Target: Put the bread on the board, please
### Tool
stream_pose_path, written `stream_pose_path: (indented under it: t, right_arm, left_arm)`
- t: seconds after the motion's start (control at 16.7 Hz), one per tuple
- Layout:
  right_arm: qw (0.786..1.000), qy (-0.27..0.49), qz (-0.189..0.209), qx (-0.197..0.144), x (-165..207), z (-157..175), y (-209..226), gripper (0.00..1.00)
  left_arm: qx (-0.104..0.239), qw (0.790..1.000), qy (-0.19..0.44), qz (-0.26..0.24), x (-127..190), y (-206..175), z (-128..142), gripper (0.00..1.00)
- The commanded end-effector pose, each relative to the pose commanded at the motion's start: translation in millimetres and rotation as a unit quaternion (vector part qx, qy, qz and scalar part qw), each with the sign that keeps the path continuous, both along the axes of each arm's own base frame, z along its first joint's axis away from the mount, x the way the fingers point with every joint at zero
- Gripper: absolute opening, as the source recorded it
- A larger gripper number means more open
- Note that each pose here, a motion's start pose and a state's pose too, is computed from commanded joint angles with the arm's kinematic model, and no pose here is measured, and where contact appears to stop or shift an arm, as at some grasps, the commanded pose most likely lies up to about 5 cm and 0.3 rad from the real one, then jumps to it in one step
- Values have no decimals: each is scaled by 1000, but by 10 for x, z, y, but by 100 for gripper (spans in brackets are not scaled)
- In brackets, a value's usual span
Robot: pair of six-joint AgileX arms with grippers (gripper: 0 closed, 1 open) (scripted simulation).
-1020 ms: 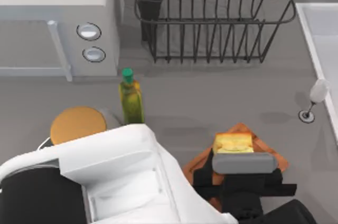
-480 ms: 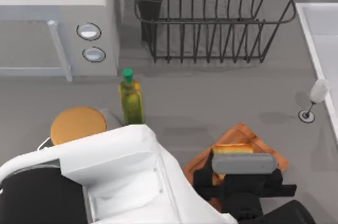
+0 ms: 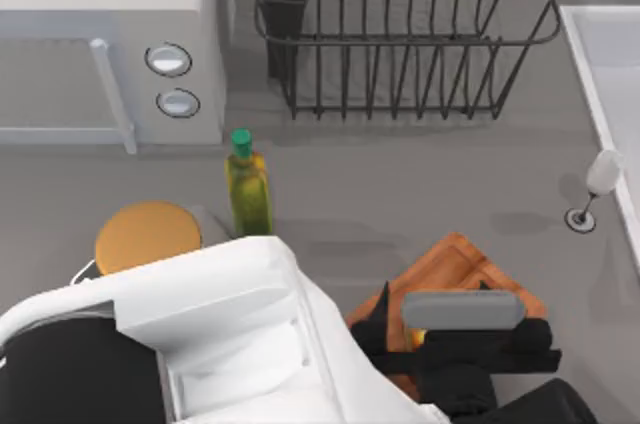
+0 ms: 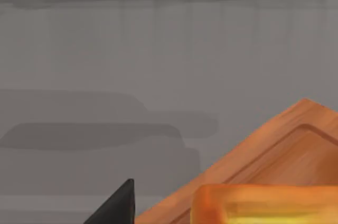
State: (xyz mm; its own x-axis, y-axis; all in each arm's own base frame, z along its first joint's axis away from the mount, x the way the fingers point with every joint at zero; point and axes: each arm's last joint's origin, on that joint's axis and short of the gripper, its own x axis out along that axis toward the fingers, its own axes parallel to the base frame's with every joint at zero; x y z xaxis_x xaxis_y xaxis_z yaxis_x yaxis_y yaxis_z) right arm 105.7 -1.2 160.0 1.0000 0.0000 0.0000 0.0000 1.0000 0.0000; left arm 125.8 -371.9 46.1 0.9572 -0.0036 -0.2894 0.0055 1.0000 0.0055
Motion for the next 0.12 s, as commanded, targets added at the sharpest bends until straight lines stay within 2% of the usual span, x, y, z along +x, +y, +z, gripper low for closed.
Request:
stream_pose_path:
  t: [0.12]
  right_arm:
    - [1000,0,0,0,0,0,0,100]
  left_arm:
    - [0,1000,0,0,0,0,0,100]
